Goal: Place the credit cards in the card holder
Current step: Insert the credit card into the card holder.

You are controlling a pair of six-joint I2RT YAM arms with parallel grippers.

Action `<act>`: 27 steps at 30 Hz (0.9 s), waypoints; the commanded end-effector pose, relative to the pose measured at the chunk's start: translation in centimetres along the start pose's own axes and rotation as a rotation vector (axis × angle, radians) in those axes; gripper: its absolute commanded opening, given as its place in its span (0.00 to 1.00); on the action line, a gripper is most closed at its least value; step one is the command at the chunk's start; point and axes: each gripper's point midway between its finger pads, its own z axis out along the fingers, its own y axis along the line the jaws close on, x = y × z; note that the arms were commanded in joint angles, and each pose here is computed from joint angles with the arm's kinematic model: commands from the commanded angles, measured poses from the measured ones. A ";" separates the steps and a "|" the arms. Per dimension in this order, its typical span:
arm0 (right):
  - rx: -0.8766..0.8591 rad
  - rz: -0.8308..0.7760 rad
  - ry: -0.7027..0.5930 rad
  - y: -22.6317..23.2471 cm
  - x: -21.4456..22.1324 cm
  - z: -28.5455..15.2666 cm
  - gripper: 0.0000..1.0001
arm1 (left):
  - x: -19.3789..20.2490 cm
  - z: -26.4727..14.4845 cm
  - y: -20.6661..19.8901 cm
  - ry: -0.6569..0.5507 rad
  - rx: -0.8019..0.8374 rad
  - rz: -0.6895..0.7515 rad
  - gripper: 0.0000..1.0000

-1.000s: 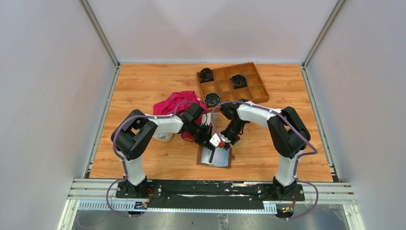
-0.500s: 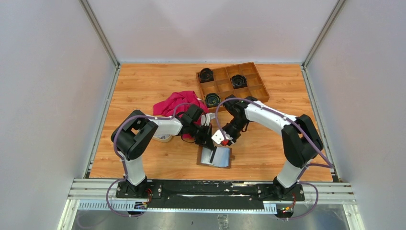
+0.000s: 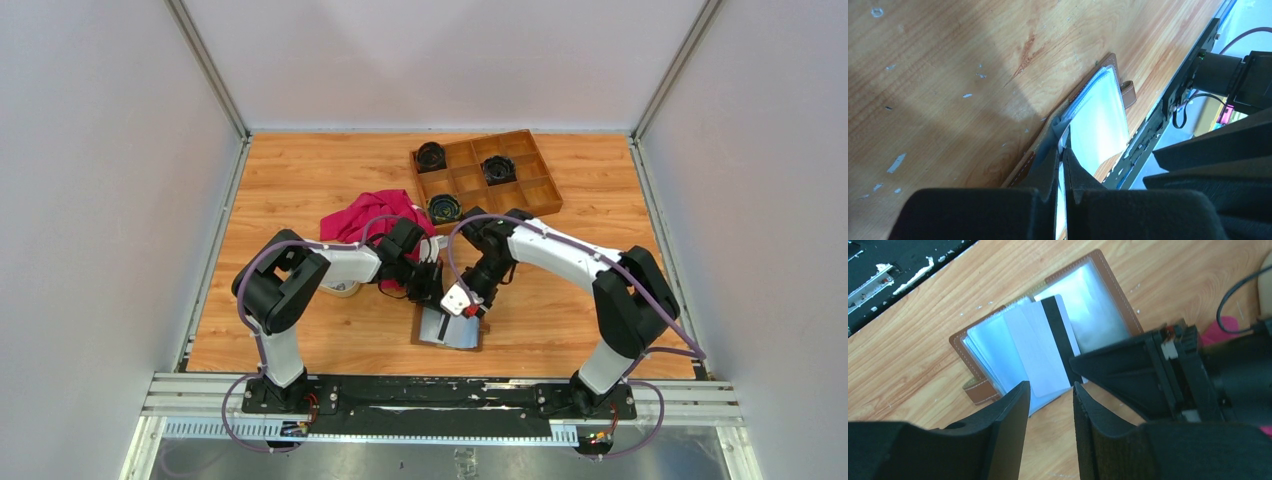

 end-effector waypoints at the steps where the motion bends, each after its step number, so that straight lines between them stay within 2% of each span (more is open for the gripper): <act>1: -0.035 -0.048 0.002 0.7 -0.7 0.8 0.40 | 1.2 0.5 1.6 0.019 -0.057 -0.006 0.03; 8: 0.024 -0.128 0.115 -1.5 -0.1 1.8 0.36 | 1.2 0.6 1.6 0.019 -0.057 -0.009 0.07; 14: -0.003 -0.184 0.145 -1.8 -0.7 3.5 0.28 | 1.2 0.5 1.4 0.019 -0.052 -0.008 0.08; 27: -0.059 -0.235 0.216 -2.1 -0.5 6.7 0.17 | 1.4 0.5 1.3 0.018 -0.039 -0.013 0.12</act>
